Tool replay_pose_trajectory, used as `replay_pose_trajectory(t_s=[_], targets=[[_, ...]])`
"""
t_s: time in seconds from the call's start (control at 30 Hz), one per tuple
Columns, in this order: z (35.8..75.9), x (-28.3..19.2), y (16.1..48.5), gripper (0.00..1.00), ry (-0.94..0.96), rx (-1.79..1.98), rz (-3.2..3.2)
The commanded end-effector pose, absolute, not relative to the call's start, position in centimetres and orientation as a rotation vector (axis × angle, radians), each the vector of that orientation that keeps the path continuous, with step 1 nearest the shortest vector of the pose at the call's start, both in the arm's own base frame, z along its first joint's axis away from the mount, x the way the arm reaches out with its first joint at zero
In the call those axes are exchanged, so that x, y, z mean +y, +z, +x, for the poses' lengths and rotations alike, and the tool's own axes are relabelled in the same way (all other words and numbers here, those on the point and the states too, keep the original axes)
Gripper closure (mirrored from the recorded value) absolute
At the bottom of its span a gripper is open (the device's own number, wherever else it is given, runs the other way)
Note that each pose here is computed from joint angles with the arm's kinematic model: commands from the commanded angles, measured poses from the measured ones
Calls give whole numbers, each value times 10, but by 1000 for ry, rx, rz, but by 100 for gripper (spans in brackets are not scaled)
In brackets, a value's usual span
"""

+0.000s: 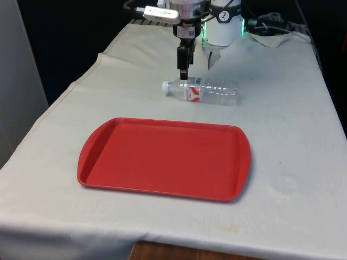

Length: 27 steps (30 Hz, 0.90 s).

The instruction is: Place the bottle upright on the tray.

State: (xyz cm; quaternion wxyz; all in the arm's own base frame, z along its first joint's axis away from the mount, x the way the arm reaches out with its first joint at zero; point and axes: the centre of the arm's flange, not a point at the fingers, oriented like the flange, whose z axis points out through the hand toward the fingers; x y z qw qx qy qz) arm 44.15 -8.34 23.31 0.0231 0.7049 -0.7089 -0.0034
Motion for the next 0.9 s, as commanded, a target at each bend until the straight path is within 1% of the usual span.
replay_pose_trajectory(t_s=[0.0, 0.87], targets=[[442, -84, 233, 0, -10, -2214, 2163], [442, -80, 235, 0, -17, -2280, 2121]])
